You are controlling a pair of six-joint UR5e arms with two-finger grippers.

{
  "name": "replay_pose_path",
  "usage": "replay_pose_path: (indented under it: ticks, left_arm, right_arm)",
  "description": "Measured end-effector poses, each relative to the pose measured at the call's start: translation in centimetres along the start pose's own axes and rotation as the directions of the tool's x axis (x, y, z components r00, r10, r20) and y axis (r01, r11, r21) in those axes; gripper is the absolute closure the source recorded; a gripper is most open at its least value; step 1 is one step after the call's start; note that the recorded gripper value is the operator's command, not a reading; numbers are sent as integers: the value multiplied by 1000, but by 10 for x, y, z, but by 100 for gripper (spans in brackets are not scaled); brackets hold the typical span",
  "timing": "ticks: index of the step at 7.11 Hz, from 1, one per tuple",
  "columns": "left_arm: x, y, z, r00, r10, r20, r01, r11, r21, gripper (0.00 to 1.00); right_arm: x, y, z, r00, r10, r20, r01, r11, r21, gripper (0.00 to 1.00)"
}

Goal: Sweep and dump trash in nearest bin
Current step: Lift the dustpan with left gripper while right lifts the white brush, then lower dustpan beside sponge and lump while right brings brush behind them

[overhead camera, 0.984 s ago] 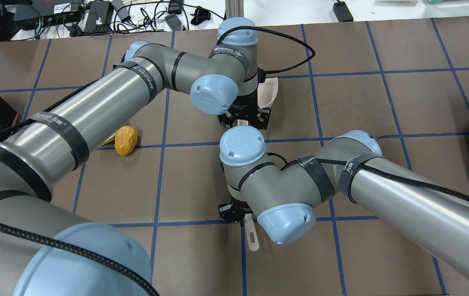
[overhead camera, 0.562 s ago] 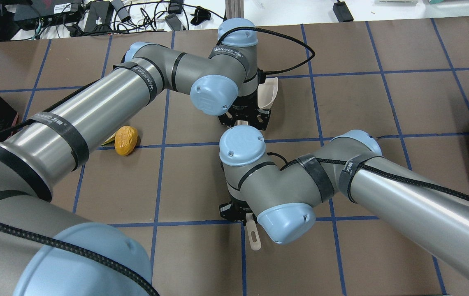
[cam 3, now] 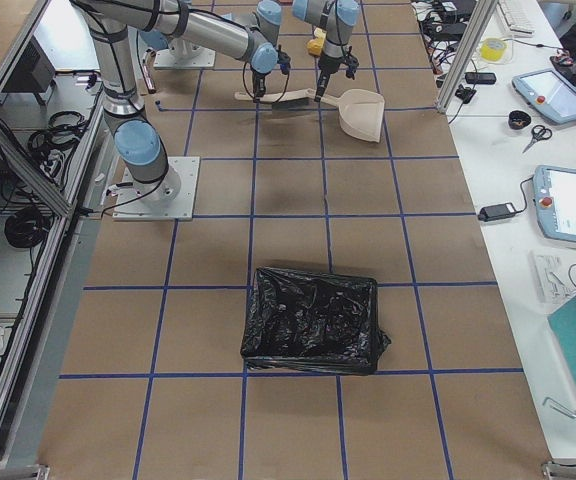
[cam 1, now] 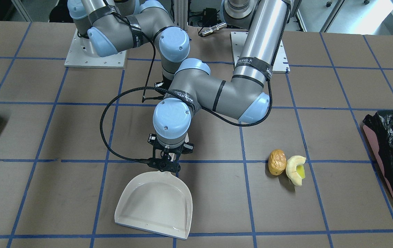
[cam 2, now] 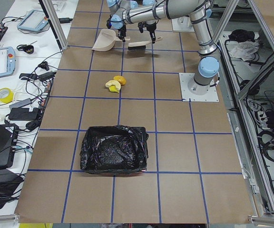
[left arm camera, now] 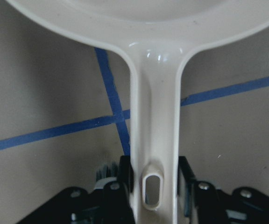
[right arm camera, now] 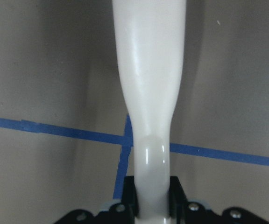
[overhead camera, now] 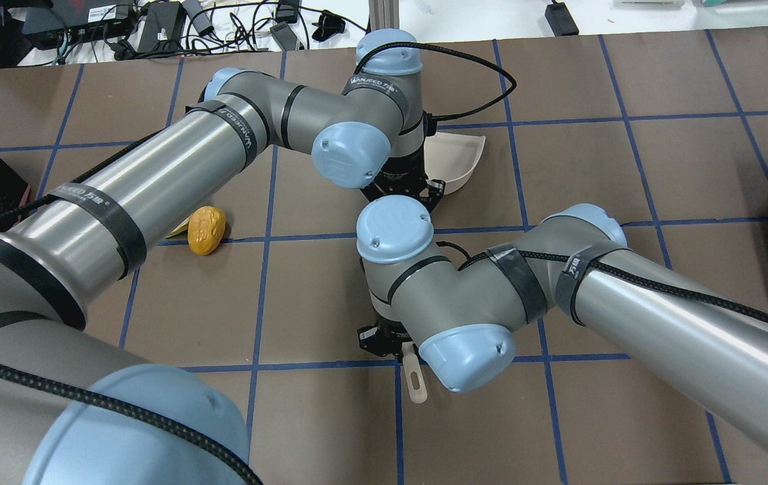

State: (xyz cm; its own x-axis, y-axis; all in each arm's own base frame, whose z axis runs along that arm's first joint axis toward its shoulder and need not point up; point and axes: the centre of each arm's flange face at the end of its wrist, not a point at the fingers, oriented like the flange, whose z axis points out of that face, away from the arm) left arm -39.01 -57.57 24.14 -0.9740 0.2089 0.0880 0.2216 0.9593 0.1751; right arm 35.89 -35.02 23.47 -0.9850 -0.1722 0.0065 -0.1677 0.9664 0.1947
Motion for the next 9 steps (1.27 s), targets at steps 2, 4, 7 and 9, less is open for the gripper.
replay_pose_path:
  ticks: [2, 4, 7, 9]
  left_arm:
    - [-7, -4, -29, 1000, 9, -2, -9, 999, 52, 100]
    - [-56, -25, -89, 1000, 28, 3, -28, 992, 125, 100]
    - [-158, -30, -182, 998, 53, 28, -58, 975, 217, 100]
    - [-230, -14, -211, 984, 156, 82, -169, 964, 203, 100]
  right_arm:
    - [-2, -4, -11, 1000, -7, -2, 7, 1000, 6, 100]
    - [-2, -5, -16, 1000, -9, -5, 9, 1000, 9, 100]
    - [1, -4, -22, 1000, -19, -19, 19, 1000, 17, 100]
    - [0, -12, -33, 999, -31, -16, 32, 999, 38, 100]
